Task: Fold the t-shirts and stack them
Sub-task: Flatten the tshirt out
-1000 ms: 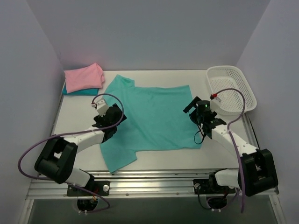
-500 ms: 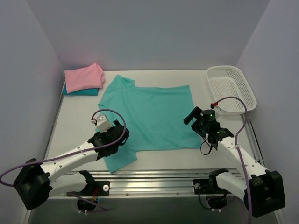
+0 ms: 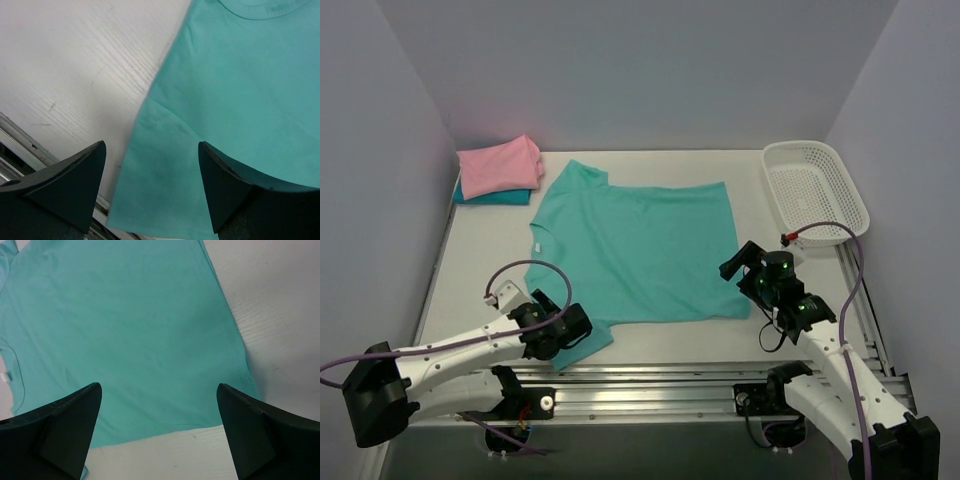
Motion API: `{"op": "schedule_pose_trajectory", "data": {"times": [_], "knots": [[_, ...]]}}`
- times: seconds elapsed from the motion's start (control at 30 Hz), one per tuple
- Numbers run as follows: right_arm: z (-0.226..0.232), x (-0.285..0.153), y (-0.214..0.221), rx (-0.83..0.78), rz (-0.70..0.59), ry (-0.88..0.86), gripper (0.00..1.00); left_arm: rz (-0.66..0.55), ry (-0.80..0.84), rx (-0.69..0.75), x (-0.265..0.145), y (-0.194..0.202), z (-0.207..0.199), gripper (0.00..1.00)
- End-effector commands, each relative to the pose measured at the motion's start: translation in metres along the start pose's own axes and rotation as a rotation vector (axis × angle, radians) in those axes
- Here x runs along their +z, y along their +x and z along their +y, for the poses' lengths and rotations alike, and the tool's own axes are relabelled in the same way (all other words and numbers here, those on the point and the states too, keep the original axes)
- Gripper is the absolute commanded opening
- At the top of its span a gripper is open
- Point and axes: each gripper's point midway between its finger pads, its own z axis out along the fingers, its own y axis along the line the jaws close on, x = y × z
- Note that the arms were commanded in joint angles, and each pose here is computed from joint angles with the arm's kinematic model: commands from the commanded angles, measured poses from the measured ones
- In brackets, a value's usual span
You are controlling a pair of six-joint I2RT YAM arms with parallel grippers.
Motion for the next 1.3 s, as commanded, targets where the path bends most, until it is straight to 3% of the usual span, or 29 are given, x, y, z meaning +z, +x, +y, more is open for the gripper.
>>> {"op": "schedule_pose_trajectory", "data": {"times": [0.0, 0.23, 0.4, 0.5, 0.7, 0.9, 1.27], "knots": [[0.000, -0.005, -0.010, -0.035, -0.032, 0.017, 0.95, -0.003, -0.008, -0.087, 0.002, -0.005, 0.024, 0.82], [0.011, -0.003, -0.008, -0.019, -0.008, -0.027, 0.95, 0.026, 0.068, -0.099, -0.003, -0.011, 0.028, 0.72], [0.020, 0.009, 0.003, 0.003, 0.042, -0.071, 0.95, 0.062, 0.089, -0.075, -0.022, -0.021, 0.014, 0.76], [0.021, 0.015, 0.004, -0.004, 0.058, -0.068, 0.95, 0.142, 0.148, -0.050, -0.025, -0.002, -0.002, 0.80], [0.015, 0.022, 0.009, -0.014, 0.070, -0.046, 0.95, 0.208, 0.127, -0.029, -0.009, 0.034, 0.002, 0.79], [0.013, 0.024, 0.007, -0.027, 0.072, -0.030, 0.95, 0.189, 0.104, -0.014, -0.008, 0.031, 0.004, 0.73], [0.006, 0.045, -0.003, 0.023, 0.108, -0.044, 0.95, 0.242, 0.099, -0.011, -0.012, 0.042, -0.002, 0.73]]}}
